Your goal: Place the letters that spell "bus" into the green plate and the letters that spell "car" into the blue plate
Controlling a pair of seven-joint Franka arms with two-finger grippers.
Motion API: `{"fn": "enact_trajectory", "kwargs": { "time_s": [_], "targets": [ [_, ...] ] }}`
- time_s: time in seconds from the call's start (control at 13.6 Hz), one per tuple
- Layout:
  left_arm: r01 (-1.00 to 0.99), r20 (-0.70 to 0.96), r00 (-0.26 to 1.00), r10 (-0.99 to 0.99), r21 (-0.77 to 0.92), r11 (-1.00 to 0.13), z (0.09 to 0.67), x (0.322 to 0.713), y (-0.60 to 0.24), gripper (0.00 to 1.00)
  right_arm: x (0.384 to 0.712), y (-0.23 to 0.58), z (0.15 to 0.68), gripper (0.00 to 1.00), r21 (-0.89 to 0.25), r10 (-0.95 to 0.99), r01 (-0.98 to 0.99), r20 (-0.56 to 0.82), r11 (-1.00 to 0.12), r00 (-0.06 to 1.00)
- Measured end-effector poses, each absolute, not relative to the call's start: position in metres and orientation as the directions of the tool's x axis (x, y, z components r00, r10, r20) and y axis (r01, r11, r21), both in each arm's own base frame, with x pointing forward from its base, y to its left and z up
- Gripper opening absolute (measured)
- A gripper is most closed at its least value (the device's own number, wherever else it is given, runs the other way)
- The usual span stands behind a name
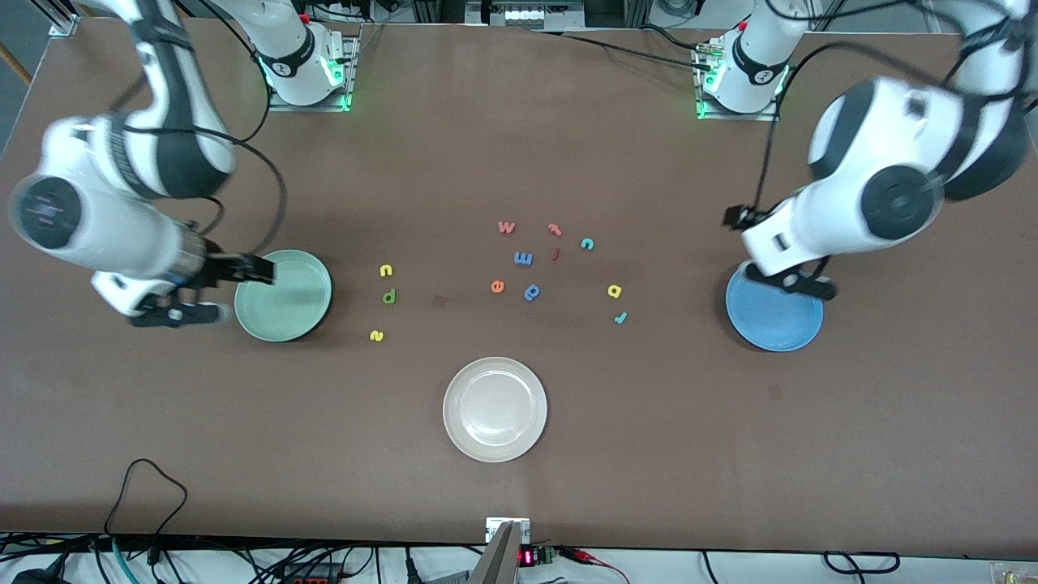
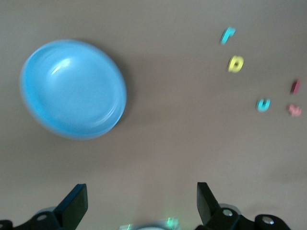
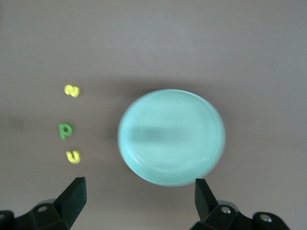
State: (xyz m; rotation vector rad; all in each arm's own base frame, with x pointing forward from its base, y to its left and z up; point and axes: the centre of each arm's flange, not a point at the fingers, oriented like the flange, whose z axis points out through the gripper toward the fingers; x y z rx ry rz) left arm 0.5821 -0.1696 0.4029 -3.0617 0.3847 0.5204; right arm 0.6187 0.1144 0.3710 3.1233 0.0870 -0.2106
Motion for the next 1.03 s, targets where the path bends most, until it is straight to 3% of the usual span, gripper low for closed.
{"fn": "enact_trajectory", "kwargs": {
  "time_s": [0.29,0.44,0.66,0.81,0.88,1.03],
  "targets": [
    [-0.309,-0.197,0.931,-0.308,0.027,-0.951,0.312,0.602,-0.258,1.00,0.624,0.176,0.288,1.00,0.020,0.017,0.019,-0.122,-1.000,0.992],
    [-0.369,-0.143,0.919,-0.367,0.012,-0.929,0.280,0.604,-0.290,0.89,0.631,0.180,0.258,1.00,0.016,-0.009,-0.008,-0.096,-1.000,0.995],
    [-0.395,-0.057,0.917,-0.396,0.029,-0.918,0.241,0.608,-0.313,0.83,0.636,0.193,0.218,1.00,0.005,-0.020,-0.020,-0.050,-1.000,0.999],
    [-0.393,-0.046,0.918,-0.394,0.037,-0.919,0.213,0.610,-0.314,0.70,0.635,0.207,0.198,0.96,0.000,-0.027,-0.027,-0.035,-1.000,0.999],
    [-0.391,-0.047,0.919,-0.392,0.038,-0.920,0.203,0.610,-0.313,0.70,0.634,0.212,0.192,0.88,0.000,-0.030,-0.030,-0.034,-1.000,0.999],
    [-0.390,-0.049,0.919,-0.391,0.040,-0.920,0.194,0.609,-0.312,0.66,0.637,0.216,0.189,0.83,-0.001,-0.032,-0.032,-0.030,-0.999,0.999]
  ]
}}
